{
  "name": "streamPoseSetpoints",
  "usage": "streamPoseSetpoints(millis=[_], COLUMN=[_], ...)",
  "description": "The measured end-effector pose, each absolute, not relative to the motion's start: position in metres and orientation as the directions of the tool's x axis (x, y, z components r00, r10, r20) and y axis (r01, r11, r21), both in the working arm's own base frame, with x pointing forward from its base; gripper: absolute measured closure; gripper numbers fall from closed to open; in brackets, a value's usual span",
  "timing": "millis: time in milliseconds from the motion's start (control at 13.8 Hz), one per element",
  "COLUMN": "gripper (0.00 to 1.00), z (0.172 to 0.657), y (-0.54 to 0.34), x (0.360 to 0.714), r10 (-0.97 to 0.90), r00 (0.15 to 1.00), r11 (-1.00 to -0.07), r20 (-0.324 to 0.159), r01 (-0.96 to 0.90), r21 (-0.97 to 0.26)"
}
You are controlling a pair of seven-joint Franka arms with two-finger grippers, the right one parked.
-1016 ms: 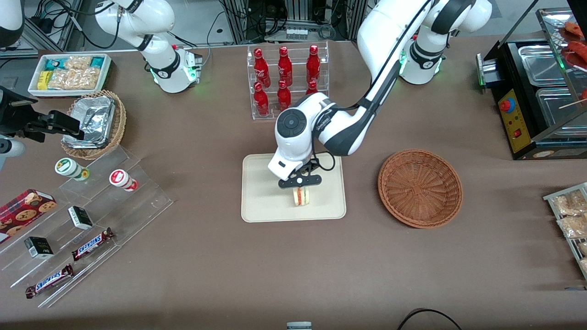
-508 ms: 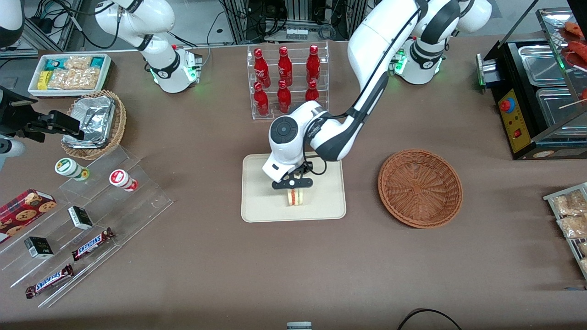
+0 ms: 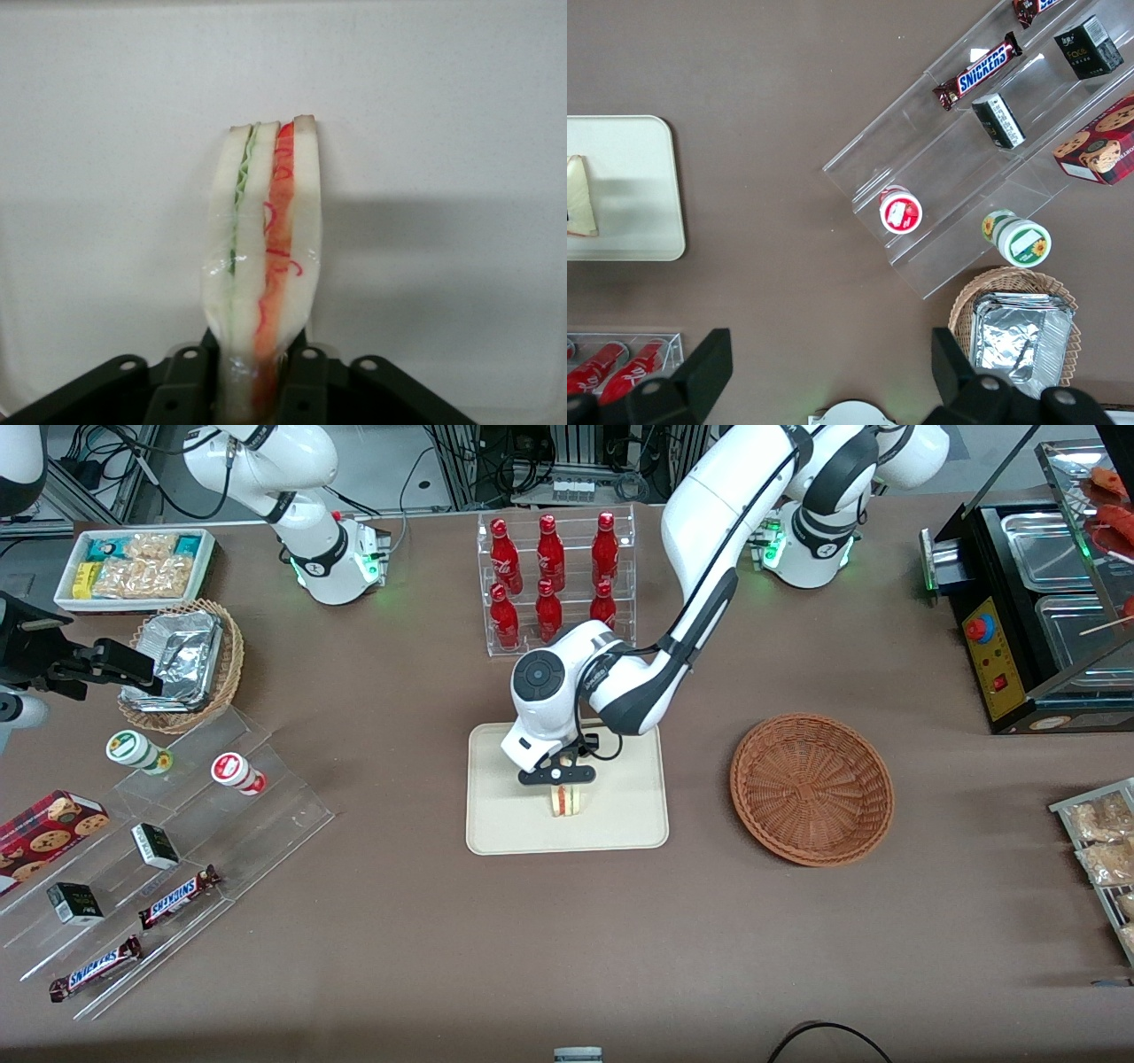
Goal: Place sandwich from basket to tray
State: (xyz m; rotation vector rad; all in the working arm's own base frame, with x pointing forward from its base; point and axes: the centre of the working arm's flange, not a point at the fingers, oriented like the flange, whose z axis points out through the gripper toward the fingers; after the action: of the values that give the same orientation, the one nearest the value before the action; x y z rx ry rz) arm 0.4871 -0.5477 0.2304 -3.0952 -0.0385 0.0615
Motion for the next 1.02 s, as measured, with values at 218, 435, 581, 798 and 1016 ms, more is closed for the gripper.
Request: streamPoseSetpoints(millis=[218, 435, 581, 798, 1016], gripper=[0.30, 0.00, 0.00, 0.00, 0.00], z=[0.254, 0.314, 0.374, 0.452, 0.502], y=[-0.550, -0.540, -0.514, -0.452, -0.378], x=[0.495, 0.503, 0.518, 0.543, 0.548], r10=[0.025, 0.044, 0.084, 0.138, 0.114], r00=[1.000, 0.999, 0.996, 0.989, 0.992], r11=[-0.999, -0.998, -0.996, -0.990, -0.993], r20=[-0.009, 0.003, 0.024, 0.055, 0.051], r01=[0.025, 0.044, 0.085, 0.139, 0.116], r21=[-0.029, -0.036, -0.030, -0.012, -0.035])
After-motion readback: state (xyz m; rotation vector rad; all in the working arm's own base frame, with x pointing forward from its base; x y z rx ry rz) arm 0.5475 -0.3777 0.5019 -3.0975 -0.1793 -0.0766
